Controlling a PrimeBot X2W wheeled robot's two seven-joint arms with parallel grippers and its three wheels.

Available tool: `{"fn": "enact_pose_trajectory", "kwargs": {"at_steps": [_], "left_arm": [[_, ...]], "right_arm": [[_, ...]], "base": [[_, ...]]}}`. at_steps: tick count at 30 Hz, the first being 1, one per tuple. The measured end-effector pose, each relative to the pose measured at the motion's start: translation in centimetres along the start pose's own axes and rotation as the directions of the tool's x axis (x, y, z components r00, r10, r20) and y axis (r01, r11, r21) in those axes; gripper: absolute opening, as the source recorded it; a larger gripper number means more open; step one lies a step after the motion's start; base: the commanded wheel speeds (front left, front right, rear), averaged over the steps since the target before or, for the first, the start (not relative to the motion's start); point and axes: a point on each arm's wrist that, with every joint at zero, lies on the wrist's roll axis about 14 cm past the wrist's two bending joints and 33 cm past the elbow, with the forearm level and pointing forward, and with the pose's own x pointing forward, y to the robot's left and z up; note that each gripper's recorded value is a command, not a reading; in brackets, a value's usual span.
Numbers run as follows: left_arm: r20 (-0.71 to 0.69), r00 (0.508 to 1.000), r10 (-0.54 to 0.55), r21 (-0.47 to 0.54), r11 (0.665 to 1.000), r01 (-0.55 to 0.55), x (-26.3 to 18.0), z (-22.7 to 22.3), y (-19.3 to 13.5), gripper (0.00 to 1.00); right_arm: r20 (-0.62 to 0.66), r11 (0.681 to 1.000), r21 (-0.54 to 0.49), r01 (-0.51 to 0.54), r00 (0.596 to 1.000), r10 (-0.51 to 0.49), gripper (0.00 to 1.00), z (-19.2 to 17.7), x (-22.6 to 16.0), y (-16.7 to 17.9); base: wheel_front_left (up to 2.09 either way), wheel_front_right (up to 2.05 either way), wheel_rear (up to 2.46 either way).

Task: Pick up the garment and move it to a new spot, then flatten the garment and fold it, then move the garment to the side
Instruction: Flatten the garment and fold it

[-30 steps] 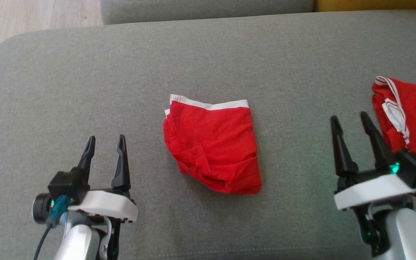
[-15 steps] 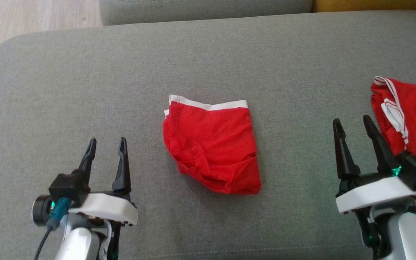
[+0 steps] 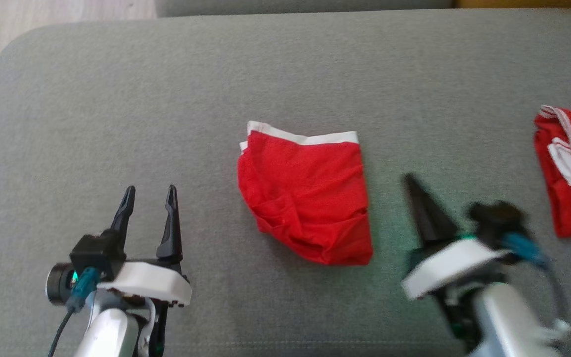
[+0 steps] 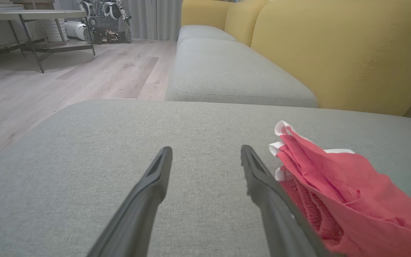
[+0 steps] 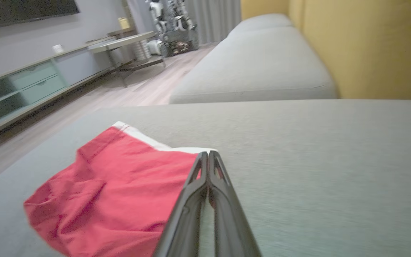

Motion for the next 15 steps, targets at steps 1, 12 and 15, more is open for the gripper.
{"fn": "enact_pose_trajectory", "kwargs": {"at_steps": [1,12,15], "left_arm": [[-0.003,1.000,0.006,0.001,1.000,-0.006,0.0,-0.1,0.2,1.00],[-0.003,0.999,0.054,-0.005,0.999,-0.054,0.2,-0.2,1.6,1.00],[-0.012,0.997,0.074,-0.002,0.997,-0.074,0.1,-0.5,2.3,1.00]], "right_arm": [[-0.020,0.999,0.002,-0.047,0.999,0.048,0.00,-0.6,0.6,1.5],[-0.248,0.924,0.074,-0.375,0.891,0.381,0.00,-7.7,3.2,12.0],[-0.253,0.898,0.093,-0.430,0.862,0.439,0.00,-8.2,3.5,13.8]], "base": [[0.00,0.00,0.00],[0.00,0.00,0.00],[0.00,0.00,0.00]]}}
